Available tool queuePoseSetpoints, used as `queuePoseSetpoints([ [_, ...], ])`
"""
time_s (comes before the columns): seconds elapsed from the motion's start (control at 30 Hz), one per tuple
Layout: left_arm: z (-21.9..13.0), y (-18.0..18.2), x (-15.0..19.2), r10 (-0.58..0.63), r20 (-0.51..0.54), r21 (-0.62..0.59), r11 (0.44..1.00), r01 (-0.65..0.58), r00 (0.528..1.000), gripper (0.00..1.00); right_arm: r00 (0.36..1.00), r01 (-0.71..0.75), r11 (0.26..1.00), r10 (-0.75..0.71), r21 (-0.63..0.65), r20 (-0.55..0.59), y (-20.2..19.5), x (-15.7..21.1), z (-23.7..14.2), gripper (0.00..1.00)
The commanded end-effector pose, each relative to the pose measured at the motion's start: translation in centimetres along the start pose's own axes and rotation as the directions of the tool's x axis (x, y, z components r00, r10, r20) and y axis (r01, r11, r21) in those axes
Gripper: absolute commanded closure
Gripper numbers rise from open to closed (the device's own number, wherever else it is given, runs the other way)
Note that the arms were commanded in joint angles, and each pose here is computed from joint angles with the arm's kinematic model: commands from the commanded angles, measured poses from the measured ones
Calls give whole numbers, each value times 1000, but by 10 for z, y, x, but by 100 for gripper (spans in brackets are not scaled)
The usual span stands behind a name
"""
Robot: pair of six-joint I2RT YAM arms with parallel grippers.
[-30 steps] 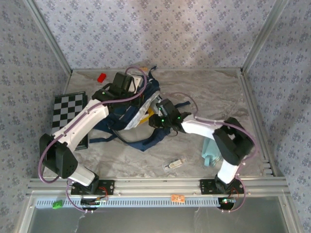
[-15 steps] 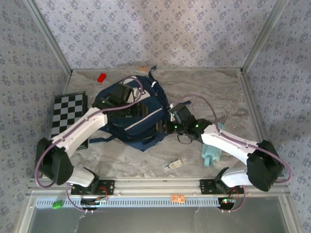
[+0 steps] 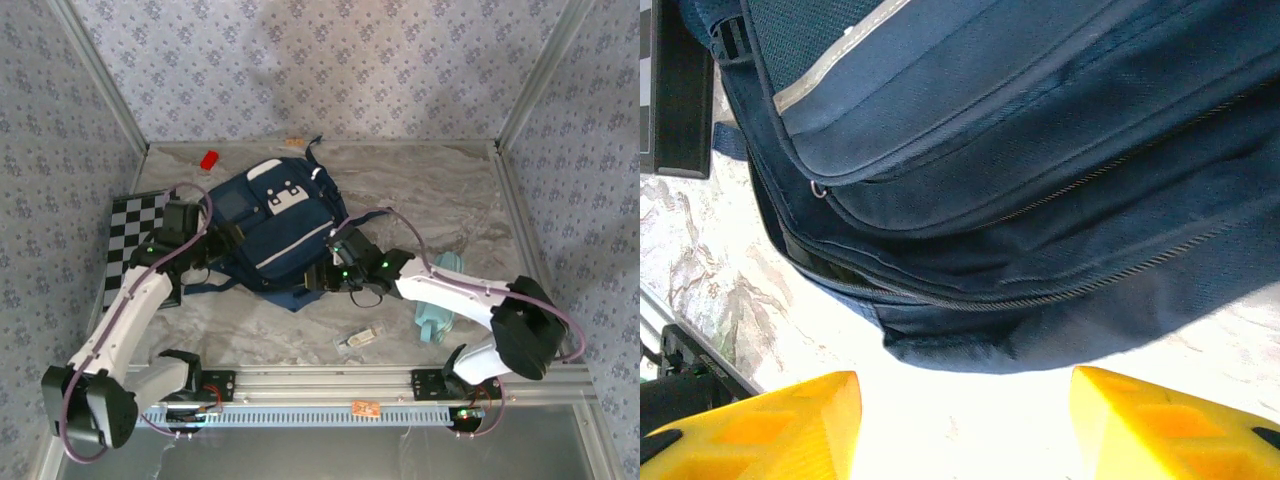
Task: Pack the student bag
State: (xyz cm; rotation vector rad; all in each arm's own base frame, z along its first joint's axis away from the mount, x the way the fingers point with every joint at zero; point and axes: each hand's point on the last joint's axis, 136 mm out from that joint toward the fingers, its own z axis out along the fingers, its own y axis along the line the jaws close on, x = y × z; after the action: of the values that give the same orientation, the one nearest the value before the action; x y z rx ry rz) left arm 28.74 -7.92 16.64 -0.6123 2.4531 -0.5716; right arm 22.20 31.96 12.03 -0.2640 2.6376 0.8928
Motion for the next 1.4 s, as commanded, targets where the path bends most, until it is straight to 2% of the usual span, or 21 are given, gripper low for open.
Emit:
queuePoseSetpoints([
  [0.0,12,18,0,-138,-57,9,990,138,989,32,1000,-26,999,26,-45,4,21,-7,7,42],
  [0.23,50,58,-28,-269,-59,-38,963,267,961,42,1000,-25,999,25,-39,-17,30,-8,25,42],
  [0.47,94,66,-35,-305,-120,-38,952,303,945,54,999,-28,999,26,-35,-38,35,-13,40,42],
  [0.6,114,62,-35,-325,-154,0,944,329,933,68,998,-54,999,54,-1,-45,20,-12,50,42],
  [0.67,121,57,-31,-319,-173,8,945,326,932,79,996,-71,997,71,7,-52,11,-13,56,42],
  [0.83,131,27,-12,-277,-228,30,956,291,934,100,997,-75,995,77,59,-32,-24,-35,56,42],
  [0.97,133,-10,1,-263,-250,84,953,291,932,100,995,-94,986,96,135,-10,-73,-69,44,42],
  [1.07,131,-42,8,-250,-254,108,953,284,934,100,994,-100,980,91,171,60,-110,-103,26,40],
  [1.17,131,-75,21,-249,-252,125,950,287,935,100,990,-117,980,102,164,97,-135,-131,12,39],
  [1.23,131,-89,25,-256,-247,125,948,293,935,100,990,-101,981,82,166,118,-136,-147,-1,38],
  [1.37,129,-105,30,-272,-221,126,944,304,937,100,993,-22,982,-1,190,120,-121,-143,-25,35],
])
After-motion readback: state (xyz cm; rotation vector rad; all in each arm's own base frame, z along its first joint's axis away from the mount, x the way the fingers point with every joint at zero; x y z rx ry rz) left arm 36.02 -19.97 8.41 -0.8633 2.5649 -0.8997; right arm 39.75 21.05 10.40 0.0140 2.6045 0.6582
